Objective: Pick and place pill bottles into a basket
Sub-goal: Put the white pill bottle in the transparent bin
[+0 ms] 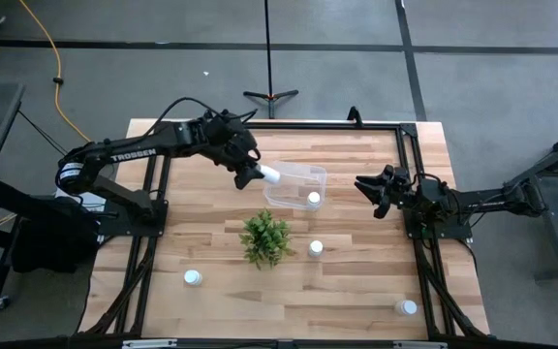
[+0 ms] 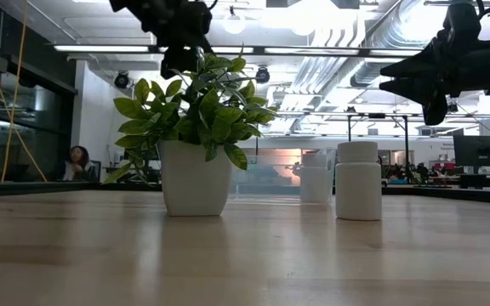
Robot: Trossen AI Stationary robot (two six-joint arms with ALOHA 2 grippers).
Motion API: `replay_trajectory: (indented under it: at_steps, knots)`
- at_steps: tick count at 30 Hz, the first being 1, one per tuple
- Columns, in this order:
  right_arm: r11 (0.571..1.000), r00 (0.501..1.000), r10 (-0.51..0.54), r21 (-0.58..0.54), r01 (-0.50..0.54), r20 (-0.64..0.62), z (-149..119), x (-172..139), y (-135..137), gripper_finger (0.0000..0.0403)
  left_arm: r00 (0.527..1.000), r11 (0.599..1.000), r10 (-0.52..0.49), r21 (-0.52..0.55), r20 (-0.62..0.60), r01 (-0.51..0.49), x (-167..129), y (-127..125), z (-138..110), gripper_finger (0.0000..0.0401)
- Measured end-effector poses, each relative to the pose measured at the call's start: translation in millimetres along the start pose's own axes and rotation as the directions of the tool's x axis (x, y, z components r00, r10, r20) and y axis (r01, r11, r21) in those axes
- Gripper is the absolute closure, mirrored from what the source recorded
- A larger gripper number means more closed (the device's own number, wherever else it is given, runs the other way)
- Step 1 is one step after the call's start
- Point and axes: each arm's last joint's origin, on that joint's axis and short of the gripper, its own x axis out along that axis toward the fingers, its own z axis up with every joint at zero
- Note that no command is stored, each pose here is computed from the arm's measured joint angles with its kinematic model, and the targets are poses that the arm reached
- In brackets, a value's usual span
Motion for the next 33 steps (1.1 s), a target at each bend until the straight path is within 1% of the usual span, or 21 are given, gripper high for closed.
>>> replay_trajectory:
  at_steps: [12, 15, 19, 23, 26, 31, 33]
  knots:
    - [1.000, 1.000, 0.000, -0.001, 0.000, -0.002, 0, 0, 0, 0.0279, 0.989, 0.999, -0.039, -0.030, 0.145, 0.044, 0, -7, 14, 0.0206]
    - [1.000, 1.000, 0.000, -0.001, 0.000, -0.003, 0, 0, 0, 0.0279, 0.985, 1.000, -0.013, -0.019, 0.169, 0.016, 1, -11, 14, 0.0206]
    - [1.000, 1.000, 0.000, -0.001, 0.000, -0.003, 0, 0, 0, 0.0279, 0.978, 1.000, -0.008, 0.007, 0.209, 0.006, 2, -18, 17, 0.0206]
    - [1.000, 1.000, -0.004, -0.002, 0.004, -0.004, 0, 0, 0, 0.0279, 0.981, 0.999, 0.037, 0.031, 0.192, -0.044, -2, -24, 28, 0.0206]
    - [1.000, 1.000, -0.005, -0.002, 0.005, -0.004, 0, 0, 0, 0.0279, 0.983, 0.992, 0.084, 0.083, 0.163, -0.099, -5, -30, 43, 0.0206]
    - [1.000, 1.000, -0.006, 0.000, 0.006, -0.005, -1, 0, 0, 0.0279, 0.989, 0.976, 0.135, 0.164, 0.055, -0.143, 1, -35, 61, 0.0206]
    - [1.000, 1.000, -0.006, -0.002, 0.006, -0.007, -1, 0, 0, 0.0279, 0.987, 0.966, 0.157, 0.203, 0.039, -0.162, 5, -37, 66, 0.0206]
